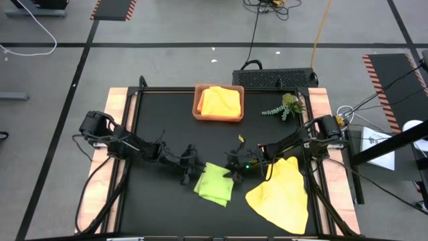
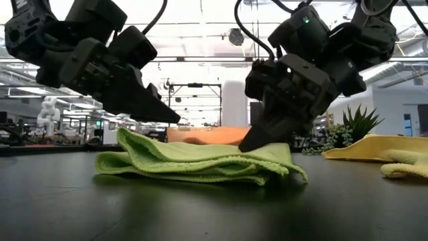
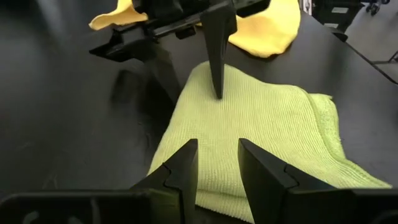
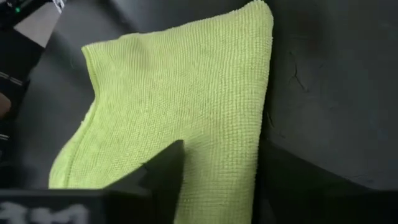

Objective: Fold microfiber towels
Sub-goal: Put the folded green towel into the orange bin

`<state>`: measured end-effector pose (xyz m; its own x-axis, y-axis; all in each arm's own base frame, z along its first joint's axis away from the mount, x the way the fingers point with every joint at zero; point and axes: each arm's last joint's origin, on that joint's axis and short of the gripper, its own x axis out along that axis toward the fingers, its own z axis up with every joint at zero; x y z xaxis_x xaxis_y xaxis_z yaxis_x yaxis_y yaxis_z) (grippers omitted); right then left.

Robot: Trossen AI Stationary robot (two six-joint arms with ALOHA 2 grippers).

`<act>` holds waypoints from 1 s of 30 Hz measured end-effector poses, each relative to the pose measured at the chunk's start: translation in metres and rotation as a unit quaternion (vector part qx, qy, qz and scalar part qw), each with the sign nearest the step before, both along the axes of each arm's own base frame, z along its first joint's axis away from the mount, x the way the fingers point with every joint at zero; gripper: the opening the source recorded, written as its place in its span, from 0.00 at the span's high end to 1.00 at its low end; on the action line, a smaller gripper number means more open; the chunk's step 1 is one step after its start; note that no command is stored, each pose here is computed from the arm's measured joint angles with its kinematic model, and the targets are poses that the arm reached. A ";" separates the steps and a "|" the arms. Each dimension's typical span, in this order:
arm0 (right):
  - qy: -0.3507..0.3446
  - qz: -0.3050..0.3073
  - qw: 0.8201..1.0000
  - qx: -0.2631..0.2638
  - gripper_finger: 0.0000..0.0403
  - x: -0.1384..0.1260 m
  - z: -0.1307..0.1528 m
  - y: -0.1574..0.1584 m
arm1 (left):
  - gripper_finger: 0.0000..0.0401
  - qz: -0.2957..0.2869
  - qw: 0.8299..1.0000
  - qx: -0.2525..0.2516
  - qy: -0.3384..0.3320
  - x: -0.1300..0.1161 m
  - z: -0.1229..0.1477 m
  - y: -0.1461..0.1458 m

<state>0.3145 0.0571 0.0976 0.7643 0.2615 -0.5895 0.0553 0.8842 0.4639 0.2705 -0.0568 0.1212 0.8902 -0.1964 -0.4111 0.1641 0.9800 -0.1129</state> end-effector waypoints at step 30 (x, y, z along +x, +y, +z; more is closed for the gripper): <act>-0.056 0.064 0.988 -0.131 1.00 0.033 0.077 0.005 | 0.71 -0.058 0.992 0.027 0.108 0.061 0.057 0.037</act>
